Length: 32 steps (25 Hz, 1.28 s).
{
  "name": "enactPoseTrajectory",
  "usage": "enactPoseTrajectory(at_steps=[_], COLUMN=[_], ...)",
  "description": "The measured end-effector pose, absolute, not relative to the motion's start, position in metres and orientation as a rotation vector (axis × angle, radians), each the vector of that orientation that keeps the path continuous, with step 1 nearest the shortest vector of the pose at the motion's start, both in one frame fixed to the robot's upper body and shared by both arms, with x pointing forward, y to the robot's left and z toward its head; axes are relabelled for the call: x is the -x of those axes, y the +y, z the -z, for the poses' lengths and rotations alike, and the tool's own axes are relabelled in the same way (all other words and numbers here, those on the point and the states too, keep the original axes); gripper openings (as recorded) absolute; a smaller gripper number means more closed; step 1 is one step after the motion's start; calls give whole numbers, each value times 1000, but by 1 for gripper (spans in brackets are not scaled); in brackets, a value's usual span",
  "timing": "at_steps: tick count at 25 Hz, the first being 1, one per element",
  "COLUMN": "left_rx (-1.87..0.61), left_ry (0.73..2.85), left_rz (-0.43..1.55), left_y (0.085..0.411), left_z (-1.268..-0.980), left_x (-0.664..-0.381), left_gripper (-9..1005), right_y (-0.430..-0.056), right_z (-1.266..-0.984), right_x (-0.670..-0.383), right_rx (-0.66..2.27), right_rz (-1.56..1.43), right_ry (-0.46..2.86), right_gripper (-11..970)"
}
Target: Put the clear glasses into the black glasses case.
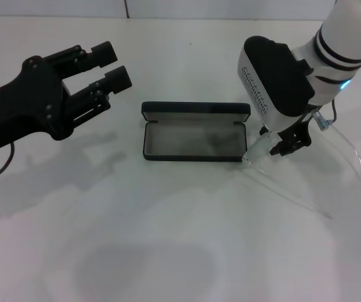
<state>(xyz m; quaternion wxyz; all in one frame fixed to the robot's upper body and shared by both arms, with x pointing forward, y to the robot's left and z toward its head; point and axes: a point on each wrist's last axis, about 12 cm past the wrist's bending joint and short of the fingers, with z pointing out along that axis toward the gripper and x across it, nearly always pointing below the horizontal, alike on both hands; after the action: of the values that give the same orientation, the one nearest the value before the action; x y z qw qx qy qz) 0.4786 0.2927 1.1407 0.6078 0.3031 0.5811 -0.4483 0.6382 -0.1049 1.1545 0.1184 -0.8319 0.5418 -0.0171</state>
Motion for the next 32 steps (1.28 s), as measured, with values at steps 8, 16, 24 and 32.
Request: enactPoseTrajectory(at_steps=[8,16,24,32], left_rx=[-696,-696,-715,-773], left_ry=[1340,1338,1321,1246], left_rz=[1037,1040,1063,1154], left_y=[293,293,291,280], left_z=[-1141,-1141,-1142,-1137], left_x=[-478,-478,-475,-471], left_gripper=[452,449,446,443], right_y=[-114,-128,-158,-213], right_z=[-1158,-1164,-1199,-1234], right_x=[-631,-618,-600,-567], right_rx=[2434,2380,2182,1759], right_rz=[85,66,-99,-364], right_ry=[1638,1685,1752,1675], right_gripper=[306,223,132,120])
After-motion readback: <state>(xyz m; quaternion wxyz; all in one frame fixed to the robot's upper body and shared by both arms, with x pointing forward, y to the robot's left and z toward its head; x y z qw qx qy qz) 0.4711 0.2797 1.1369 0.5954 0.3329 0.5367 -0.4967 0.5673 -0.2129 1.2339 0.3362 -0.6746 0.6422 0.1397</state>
